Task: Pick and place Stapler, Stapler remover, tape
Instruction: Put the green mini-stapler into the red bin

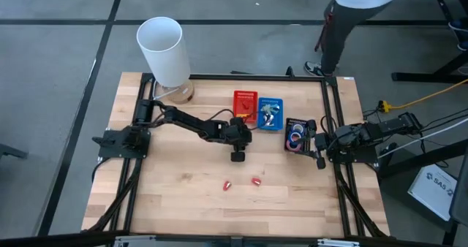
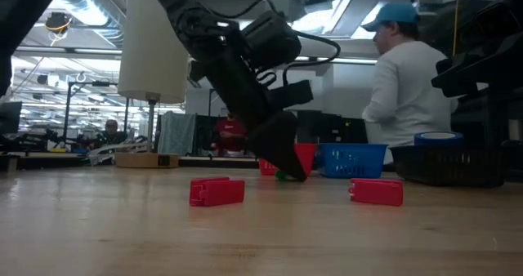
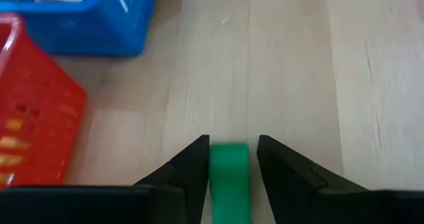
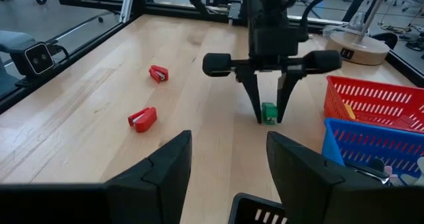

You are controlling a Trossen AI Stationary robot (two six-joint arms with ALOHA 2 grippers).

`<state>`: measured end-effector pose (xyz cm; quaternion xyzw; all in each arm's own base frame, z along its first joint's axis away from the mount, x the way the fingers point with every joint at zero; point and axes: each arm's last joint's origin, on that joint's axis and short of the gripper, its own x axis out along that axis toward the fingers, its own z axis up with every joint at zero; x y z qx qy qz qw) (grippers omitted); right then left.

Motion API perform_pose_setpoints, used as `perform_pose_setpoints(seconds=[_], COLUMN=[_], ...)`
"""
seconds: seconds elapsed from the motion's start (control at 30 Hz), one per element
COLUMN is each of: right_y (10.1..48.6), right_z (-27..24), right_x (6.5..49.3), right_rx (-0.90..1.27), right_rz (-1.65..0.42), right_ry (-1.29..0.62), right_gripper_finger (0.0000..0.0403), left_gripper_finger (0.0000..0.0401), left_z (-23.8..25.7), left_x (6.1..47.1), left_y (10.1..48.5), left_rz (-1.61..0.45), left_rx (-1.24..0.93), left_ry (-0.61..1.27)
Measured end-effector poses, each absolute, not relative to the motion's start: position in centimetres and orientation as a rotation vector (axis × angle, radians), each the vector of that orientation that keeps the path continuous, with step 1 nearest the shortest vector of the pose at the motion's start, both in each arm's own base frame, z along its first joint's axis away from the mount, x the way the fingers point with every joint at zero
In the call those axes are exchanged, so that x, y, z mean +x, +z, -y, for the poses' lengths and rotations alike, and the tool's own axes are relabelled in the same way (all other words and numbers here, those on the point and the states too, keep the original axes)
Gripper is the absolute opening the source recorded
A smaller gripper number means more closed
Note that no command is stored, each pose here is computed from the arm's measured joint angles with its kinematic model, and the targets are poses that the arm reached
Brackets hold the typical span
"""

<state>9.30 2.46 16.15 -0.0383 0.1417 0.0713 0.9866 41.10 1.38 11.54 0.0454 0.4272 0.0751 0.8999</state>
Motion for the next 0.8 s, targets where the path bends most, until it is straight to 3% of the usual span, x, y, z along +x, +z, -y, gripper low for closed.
perform_pose_setpoints(seconds=[0.1,0.3,0.8], right_y=[16.1,16.1,16.1], right_z=[-2.5,-2.5,-2.5], right_x=[9.3,9.3,9.3], right_rx=[-0.077,-0.077,-0.077], right_rz=[-0.285,-0.285,-0.285], right_ry=[0.143,0.143,0.143], right_gripper_finger=[0.0197,0.0197,0.0197], left_gripper_finger=[0.0122,0.0068,0.0068], left_z=[-1.3,-1.2,-0.3], left_x=[41.4,41.4,41.4], left_y=[11.2,11.2,11.8], left_rz=[-0.863,-0.861,-0.837], left_rx=[0.1,0.101,0.095], left_ry=[0.136,0.085,0.049])
